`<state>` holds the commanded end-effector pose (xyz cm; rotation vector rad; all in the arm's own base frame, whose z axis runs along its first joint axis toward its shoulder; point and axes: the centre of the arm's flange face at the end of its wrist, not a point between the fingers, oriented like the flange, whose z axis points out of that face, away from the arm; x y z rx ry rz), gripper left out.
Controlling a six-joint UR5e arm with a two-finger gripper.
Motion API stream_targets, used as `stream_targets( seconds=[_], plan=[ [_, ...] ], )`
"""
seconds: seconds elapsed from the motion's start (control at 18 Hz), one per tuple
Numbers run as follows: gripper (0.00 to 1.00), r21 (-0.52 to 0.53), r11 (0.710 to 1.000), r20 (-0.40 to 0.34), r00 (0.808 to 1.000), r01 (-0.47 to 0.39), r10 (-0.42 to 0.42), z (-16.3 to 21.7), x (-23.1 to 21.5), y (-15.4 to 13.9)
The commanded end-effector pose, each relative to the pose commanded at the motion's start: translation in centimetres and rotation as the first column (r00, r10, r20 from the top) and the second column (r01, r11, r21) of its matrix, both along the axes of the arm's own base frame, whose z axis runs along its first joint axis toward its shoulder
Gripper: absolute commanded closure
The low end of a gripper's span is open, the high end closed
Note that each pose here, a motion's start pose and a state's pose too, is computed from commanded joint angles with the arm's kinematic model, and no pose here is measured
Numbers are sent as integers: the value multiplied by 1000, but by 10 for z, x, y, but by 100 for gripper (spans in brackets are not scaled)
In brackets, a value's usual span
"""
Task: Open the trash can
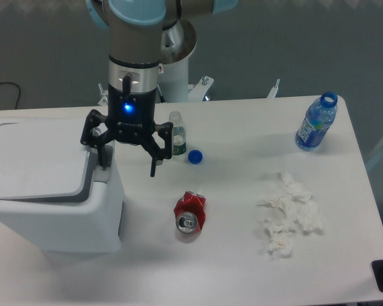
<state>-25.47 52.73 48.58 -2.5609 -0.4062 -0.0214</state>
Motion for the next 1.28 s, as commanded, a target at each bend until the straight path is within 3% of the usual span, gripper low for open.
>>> stream_targets(
  seconds=[0.33, 0.67, 0.89, 1.0, 1.28],
  plan=[
    [0, 18, 1000, -5, 1000, -11, 11, 10, -6, -5],
    [0, 77, 996, 2, 999, -55, 55, 31, -39, -26],
    [0, 54, 998, -96, 995, 33, -28, 32, -58, -34],
    [0, 12, 1000, -137, 990, 27, -25, 28, -65, -37],
    [0, -123, 989, -248, 962, 85, -114, 10, -84, -46]
  ],
)
